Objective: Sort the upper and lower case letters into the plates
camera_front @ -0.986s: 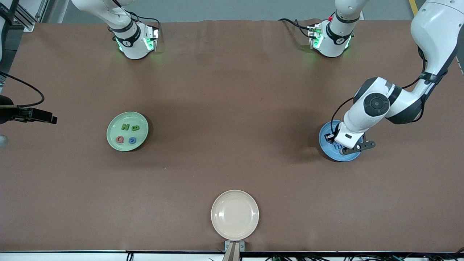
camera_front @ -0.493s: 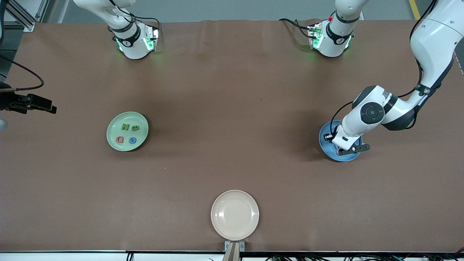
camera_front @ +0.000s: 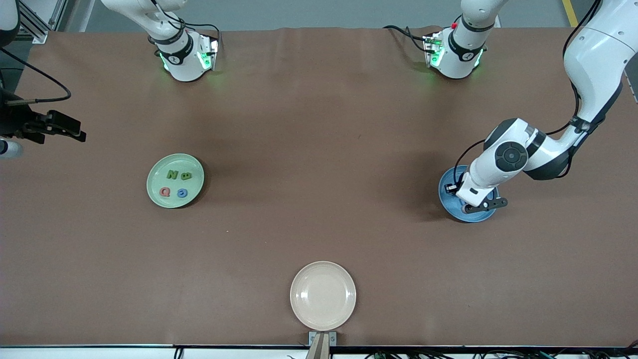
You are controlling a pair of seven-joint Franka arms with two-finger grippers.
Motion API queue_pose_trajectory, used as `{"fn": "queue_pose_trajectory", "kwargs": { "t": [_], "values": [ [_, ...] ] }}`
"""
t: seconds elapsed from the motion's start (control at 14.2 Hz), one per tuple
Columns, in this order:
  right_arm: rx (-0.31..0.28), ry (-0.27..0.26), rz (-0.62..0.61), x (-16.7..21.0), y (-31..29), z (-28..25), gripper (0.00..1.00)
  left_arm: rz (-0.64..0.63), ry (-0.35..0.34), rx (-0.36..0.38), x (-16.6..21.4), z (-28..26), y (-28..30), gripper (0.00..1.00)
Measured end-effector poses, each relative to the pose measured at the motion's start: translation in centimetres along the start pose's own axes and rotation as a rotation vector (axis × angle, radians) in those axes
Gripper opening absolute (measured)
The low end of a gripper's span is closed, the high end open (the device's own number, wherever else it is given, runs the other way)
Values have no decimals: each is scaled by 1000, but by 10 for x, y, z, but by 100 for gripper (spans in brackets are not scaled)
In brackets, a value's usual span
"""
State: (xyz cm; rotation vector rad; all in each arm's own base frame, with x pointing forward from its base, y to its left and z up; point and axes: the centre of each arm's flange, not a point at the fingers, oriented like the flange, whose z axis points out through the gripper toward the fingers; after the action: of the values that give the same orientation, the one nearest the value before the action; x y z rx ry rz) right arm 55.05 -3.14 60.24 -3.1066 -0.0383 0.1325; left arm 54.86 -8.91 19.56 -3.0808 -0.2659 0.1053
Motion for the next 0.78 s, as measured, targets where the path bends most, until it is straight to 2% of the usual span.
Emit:
{"fn": "queue_pose_trajectory", "kwargs": {
  "t": [0.07, 0.56, 0.78],
  "values": [
    [-3, 4, -2, -3, -1, -3, 100, 0, 0, 0, 0, 0, 0, 30],
    [-29, 14, -25, -16, -12, -13, 100, -27, 35, -5, 17, -14, -8, 99],
    [-27, -5, -24, -25, -12, -18, 100, -44, 60, -3, 28, -25, -13, 100]
  ]
}}
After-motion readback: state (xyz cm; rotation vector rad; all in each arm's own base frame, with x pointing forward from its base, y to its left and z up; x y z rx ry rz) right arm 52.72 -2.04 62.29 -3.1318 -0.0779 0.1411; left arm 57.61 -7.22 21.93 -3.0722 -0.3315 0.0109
